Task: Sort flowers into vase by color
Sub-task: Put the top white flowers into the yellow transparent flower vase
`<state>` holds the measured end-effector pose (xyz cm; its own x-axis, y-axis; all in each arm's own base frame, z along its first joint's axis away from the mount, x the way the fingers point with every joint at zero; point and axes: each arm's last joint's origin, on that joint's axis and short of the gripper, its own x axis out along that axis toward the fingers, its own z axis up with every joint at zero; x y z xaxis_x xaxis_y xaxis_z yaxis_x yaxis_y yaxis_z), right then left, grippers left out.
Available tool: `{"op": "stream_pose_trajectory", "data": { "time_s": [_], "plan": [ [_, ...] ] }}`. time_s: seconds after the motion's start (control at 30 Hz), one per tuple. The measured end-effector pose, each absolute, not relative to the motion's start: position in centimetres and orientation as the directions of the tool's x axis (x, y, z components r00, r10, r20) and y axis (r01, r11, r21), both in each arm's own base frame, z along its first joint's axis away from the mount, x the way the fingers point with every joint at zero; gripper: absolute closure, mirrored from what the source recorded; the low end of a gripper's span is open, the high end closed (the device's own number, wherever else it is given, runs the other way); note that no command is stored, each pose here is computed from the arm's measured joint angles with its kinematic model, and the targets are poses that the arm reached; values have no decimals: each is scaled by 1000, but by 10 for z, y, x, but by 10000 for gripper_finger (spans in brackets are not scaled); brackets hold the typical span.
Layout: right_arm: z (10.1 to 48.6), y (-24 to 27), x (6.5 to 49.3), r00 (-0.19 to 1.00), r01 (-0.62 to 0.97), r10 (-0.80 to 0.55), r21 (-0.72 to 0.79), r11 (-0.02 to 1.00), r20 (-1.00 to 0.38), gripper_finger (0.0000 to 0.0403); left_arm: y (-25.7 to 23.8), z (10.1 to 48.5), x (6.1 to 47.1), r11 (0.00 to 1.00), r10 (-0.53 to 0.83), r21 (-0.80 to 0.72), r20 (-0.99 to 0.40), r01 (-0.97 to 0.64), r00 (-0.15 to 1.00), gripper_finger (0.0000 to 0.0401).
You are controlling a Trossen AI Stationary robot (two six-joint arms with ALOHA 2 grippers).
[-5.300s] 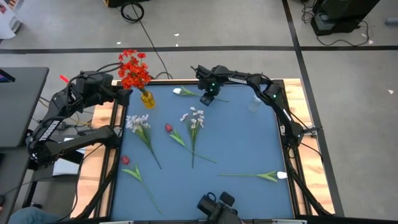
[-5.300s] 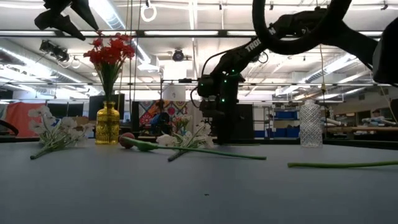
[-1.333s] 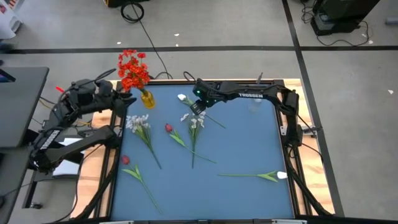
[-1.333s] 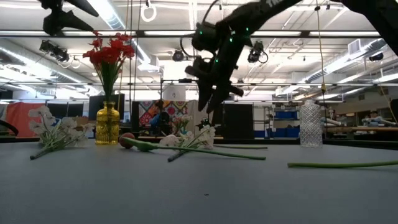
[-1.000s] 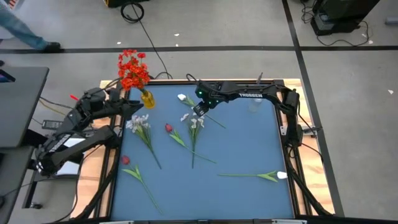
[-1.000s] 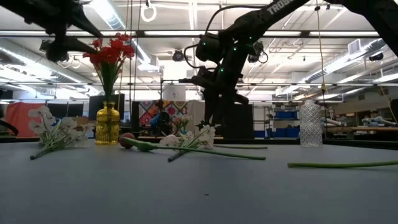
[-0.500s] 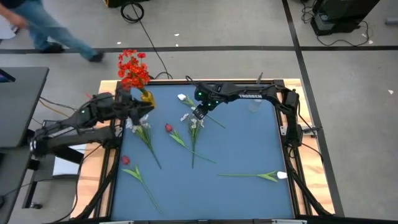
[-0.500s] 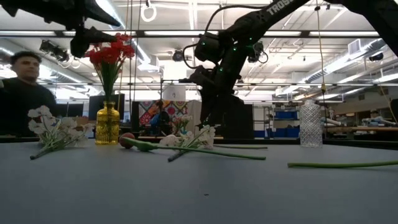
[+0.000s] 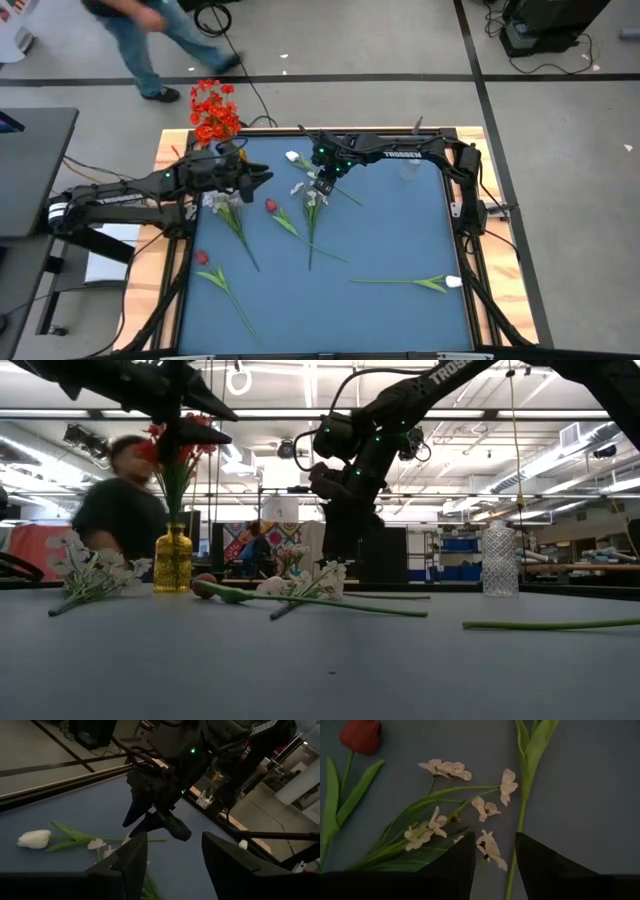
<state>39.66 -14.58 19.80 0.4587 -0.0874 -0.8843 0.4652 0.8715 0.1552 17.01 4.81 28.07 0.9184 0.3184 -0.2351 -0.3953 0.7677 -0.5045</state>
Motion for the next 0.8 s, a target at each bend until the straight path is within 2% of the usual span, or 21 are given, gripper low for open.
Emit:
{"op": "stream_pose_trajectory", "data": {
  "time_s": [0.37,0.67,0.8],
  "plan": [
    [198,-145,396,440,521,-115,149,840,-891,256,55,272,198,807,292,-471,-205,-356,934,209],
    [196,-137,395,423,512,-47,196,837,-905,256,55,273,199,854,272,-403,-196,-330,942,209],
    [196,-138,394,409,538,-67,181,824,-910,256,55,273,199,873,271,-361,-196,-326,942,209]
  ]
}}
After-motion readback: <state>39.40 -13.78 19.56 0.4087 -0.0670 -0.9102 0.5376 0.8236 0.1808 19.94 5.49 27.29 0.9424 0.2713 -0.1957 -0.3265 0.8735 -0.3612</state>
